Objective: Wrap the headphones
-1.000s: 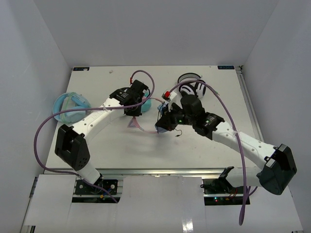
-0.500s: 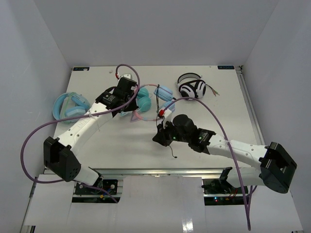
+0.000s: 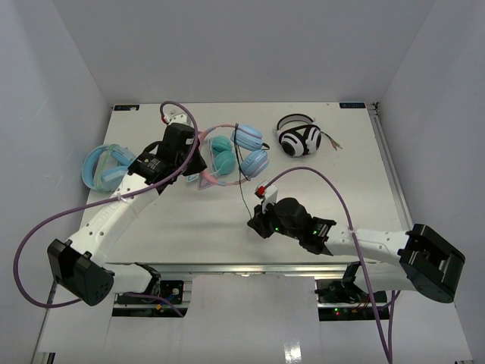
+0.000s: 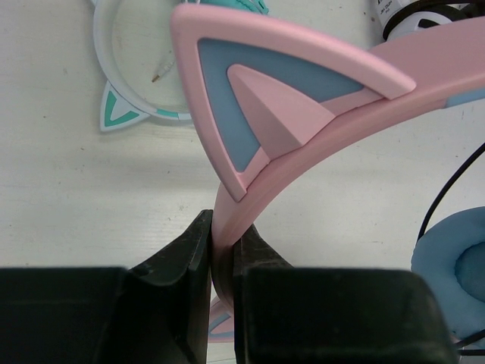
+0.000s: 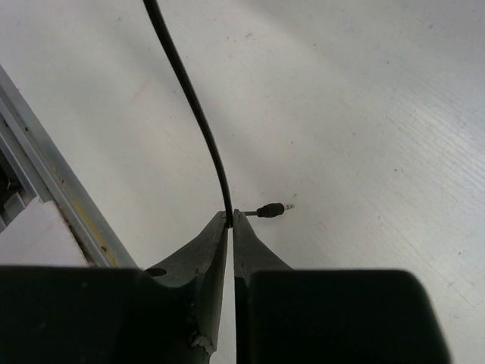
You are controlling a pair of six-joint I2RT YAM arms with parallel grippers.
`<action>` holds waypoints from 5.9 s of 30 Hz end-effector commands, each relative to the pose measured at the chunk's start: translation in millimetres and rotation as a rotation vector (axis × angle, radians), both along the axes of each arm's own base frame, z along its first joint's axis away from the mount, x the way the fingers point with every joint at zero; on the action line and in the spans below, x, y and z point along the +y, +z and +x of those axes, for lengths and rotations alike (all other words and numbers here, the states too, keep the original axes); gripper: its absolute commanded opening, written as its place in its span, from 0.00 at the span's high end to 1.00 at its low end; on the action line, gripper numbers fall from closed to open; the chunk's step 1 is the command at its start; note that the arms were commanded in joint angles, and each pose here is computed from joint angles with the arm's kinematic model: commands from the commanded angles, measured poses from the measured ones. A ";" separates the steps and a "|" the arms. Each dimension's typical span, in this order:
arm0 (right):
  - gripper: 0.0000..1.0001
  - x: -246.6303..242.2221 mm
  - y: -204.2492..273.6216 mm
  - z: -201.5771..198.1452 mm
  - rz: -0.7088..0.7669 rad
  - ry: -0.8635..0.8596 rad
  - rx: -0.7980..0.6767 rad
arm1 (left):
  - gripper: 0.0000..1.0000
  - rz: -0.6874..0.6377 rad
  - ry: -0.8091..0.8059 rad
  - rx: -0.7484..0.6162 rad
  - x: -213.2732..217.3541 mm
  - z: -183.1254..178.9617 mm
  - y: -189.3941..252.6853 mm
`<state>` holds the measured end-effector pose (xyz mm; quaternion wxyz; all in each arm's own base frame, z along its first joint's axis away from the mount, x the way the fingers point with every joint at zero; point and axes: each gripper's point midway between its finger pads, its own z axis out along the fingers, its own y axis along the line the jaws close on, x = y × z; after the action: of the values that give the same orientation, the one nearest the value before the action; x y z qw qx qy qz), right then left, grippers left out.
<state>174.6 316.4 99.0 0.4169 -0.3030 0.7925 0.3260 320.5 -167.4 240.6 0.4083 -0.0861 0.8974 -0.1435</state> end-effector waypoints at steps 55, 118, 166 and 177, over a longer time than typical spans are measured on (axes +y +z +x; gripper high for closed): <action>0.51 51.8 61.2 61.6 0.436 -0.042 -0.525 | 1.00 -0.223 -0.072 -0.090 -19.2 -16.0 50.2; 0.92 22.4 70.4 13.1 0.608 0.185 -0.494 | 1.00 0.114 0.359 -0.253 65.7 49.6 77.9; 0.92 -42.7 85.2 91.3 0.695 0.061 -0.282 | 1.00 0.116 -0.838 -0.331 -30.6 -53.0 54.1; 0.92 -33.3 77.8 109.4 0.467 0.092 -0.041 | 1.00 0.384 -0.913 -0.289 -24.9 -20.5 -6.7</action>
<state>278.9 284.7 165.3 0.4917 -0.2165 0.6508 0.5365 284.6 -188.0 234.3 0.4136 0.3808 0.8092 -0.1706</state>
